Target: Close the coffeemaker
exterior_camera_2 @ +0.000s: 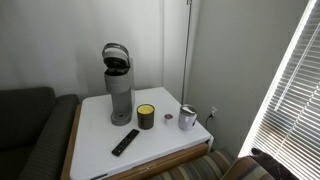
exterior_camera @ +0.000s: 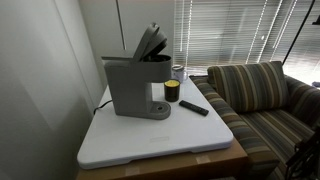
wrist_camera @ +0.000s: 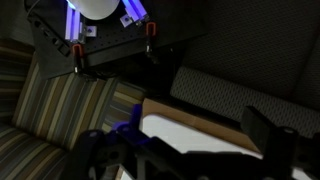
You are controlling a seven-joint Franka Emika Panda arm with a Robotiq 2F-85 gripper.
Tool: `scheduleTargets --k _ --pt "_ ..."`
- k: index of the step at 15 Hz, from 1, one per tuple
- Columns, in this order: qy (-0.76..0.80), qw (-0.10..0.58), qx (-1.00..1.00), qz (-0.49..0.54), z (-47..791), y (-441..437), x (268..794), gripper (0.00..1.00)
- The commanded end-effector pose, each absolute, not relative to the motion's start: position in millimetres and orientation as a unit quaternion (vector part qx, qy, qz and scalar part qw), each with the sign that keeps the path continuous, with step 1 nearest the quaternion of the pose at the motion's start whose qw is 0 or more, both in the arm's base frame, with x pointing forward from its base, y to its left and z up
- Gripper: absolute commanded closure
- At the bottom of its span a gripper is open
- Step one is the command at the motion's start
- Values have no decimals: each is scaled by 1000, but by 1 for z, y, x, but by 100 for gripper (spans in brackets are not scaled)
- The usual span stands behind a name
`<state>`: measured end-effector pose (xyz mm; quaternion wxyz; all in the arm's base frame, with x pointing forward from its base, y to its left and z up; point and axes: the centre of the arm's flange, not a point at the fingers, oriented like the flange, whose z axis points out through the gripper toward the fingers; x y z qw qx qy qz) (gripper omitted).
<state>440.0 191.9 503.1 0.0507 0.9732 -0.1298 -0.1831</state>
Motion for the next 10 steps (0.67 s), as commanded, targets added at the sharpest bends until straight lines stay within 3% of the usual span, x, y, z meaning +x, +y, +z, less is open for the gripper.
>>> scheduleTargets --k 1,4,10 --pt "-133 48 973 -184 503 192 443 0" --pt "-115 51 972 -200 499 195 430 0" --pt "-178 10 971 -162 490 206 456 0"
